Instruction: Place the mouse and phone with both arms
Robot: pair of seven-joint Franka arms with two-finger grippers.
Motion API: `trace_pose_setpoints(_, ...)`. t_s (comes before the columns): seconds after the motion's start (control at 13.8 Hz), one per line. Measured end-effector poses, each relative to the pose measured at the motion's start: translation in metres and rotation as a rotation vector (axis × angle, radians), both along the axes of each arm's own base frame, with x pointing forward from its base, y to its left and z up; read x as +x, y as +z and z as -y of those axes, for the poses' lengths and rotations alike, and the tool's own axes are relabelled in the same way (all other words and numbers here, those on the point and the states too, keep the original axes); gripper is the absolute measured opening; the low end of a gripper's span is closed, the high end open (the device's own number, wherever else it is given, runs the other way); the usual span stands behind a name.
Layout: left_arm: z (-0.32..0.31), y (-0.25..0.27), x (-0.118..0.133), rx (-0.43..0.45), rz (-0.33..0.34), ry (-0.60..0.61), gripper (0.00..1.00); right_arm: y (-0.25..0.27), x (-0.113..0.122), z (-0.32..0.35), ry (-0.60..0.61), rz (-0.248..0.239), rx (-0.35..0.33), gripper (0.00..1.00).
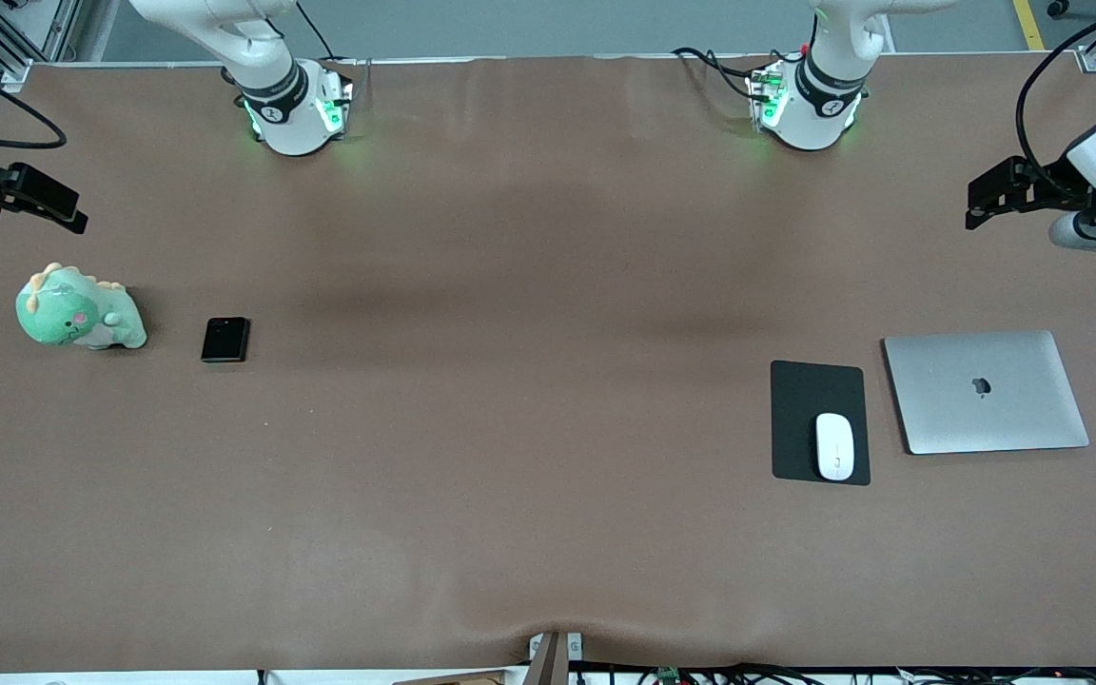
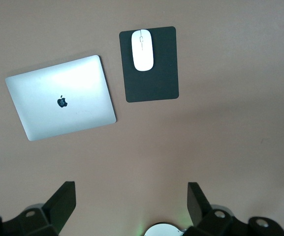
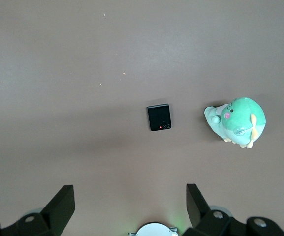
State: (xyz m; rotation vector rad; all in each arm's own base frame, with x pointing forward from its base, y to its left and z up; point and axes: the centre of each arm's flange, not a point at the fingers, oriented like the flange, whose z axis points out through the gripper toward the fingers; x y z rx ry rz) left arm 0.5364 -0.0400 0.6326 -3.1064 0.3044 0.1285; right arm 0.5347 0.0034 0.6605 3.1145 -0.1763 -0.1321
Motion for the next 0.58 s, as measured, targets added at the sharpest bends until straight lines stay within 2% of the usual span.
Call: trace_pose_setpoints(0.58, -0.0044, 0.0000, 0.0003, 0.000, 0.000, 0.008, 1.00, 0.0002, 0.0001, -0.0067, 0.008, 0.002, 0.000, 1.00)
